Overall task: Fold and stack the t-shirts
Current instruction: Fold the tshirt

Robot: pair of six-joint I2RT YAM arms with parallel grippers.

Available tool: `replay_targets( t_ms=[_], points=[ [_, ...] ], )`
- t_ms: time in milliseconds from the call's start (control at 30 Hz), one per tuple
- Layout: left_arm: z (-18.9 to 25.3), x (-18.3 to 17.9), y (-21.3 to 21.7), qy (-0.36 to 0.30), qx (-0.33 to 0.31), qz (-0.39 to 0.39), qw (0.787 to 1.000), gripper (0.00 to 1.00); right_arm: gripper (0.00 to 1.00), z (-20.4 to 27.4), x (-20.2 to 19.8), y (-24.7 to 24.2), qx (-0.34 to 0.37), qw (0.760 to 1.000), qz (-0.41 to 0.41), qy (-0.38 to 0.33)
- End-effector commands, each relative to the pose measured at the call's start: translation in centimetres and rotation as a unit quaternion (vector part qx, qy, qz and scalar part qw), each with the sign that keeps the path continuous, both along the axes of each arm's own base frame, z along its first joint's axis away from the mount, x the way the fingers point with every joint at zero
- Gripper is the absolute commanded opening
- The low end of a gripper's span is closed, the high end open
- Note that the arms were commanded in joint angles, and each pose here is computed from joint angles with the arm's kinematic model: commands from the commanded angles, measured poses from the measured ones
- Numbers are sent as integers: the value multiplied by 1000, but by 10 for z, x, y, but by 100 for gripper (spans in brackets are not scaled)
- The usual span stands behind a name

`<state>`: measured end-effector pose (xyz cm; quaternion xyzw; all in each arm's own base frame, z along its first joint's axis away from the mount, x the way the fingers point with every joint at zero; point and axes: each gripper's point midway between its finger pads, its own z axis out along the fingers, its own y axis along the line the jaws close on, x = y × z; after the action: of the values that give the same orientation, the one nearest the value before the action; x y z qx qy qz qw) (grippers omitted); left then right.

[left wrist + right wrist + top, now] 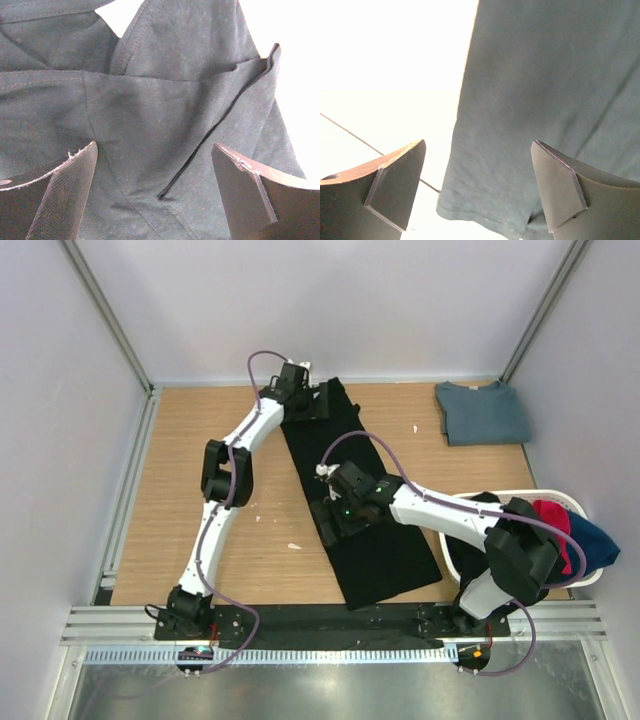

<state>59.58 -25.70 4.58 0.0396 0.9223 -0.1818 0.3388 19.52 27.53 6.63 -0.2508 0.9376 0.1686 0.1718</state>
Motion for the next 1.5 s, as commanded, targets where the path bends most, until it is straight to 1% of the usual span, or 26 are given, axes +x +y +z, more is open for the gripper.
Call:
replay_targets(
  t_ms=[0, 33, 67, 100, 167, 200, 233, 267, 367, 400, 467, 500, 533, 600, 633, 700, 733, 900, 967, 1000, 1067, 1100, 1200, 1367, 1400, 1467],
  points=[
    [14, 12, -20, -12, -64, 11, 998, 97, 92, 39, 18, 30, 42, 998, 13, -37],
    [20, 15, -21, -18, -74, 19, 997, 97, 92, 45, 25, 32, 42, 998, 3, -47],
    [34, 22, -22, -33, -85, 28, 995, 97, 93, 55, 44, 27, 26, 996, -36, -84],
    [46, 26, -20, -43, -93, 35, 994, 97, 94, 79, 58, 30, 32, 992, -52, -112],
    [94, 33, -15, -76, -116, 47, 989, 98, 98, 100, 93, 12, 7, 979, -120, -164],
    [112, 38, -4, -88, -126, 59, 986, 98, 98, 119, 107, 6, 6, 974, -143, -173],
    [135, 40, 4, -98, -144, 73, 982, 98, 98, 123, 118, 0, 5, 972, -158, -174],
    [175, 39, 14, -124, -161, 80, 976, 98, 98, 124, 138, -18, 1, 967, -187, -175],
    [213, 31, 50, -132, -180, 109, 969, 99, 98, 129, 179, -32, 24, 957, -210, -198],
    [226, 15, 64, -127, -180, 118, 968, 99, 98, 137, 204, -38, 36, 951, -210, -223],
    [228, -9, 68, -107, -178, 111, 972, 98, 99, 132, 229, -36, 38, 952, -194, -232],
    [208, -36, 70, -71, -169, 110, 977, 97, 99, 127, 255, -30, 29, 953, -188, -235],
    [205, -54, 68, -57, -172, 104, 978, 97, 100, 115, 267, -24, 11, 958, -164, -236],
    [179, -87, 64, -17, -161, 99, 982, 96, 100, 89, 300, -4, -12, 965, -131, -226],
    [160, -118, 68, 12, -149, 104, 983, 95, 100, 83, 309, 2, -15, 967, -119, -225],
    [149, -148, 63, 36, -151, 104, 982, 94, 99, 85, 330, 15, 3, 965, -120, -232],
    [133, -175, 64, 56, -146, 102, 982, 93, 100, 62, 337, 18, -5, 968, -121, -221],
    [105, -255, 29, 98, -145, 66, 982, 89, 100, 40, 352, 39, 22, 970, -86, -224],
    [103, -272, 21, 101, -165, 74, 978, 86, 100, 21, 353, 38, 15, 973, -82, -213],
    [89, -288, 17, 116, -161, 72, 978, 82, 99, 11, 353, 38, 9, 975, -79, -208],
    [93, -292, 13, 106, -171, 65, 977, 78, 100, -19, 351, 36, -5, 979, -75, -189],
    [91, -297, 10, 107, -173, 57, 977, 74, 100, -26, 353, 34, -12, 979, -82, -188],
    [95, -304, -12, 106, -187, 23, 976, 68, 100, -57, 361, 13, -49, 977, -112, -173],
    [103, -324, -62, 105, -185, -50, 976, 67, 100, -72, 370, -32, -72, 970, -175, -155],
    [92, -326, -69, 117, -175, -59, 976, 67, 100, -70, 372, -39, -69, 968, -182, -157],
    [91, -333, -89, 126, -174, -89, 973, 66, 100, -64, 372, -36, -53, 970, -180, -155]
  ],
)
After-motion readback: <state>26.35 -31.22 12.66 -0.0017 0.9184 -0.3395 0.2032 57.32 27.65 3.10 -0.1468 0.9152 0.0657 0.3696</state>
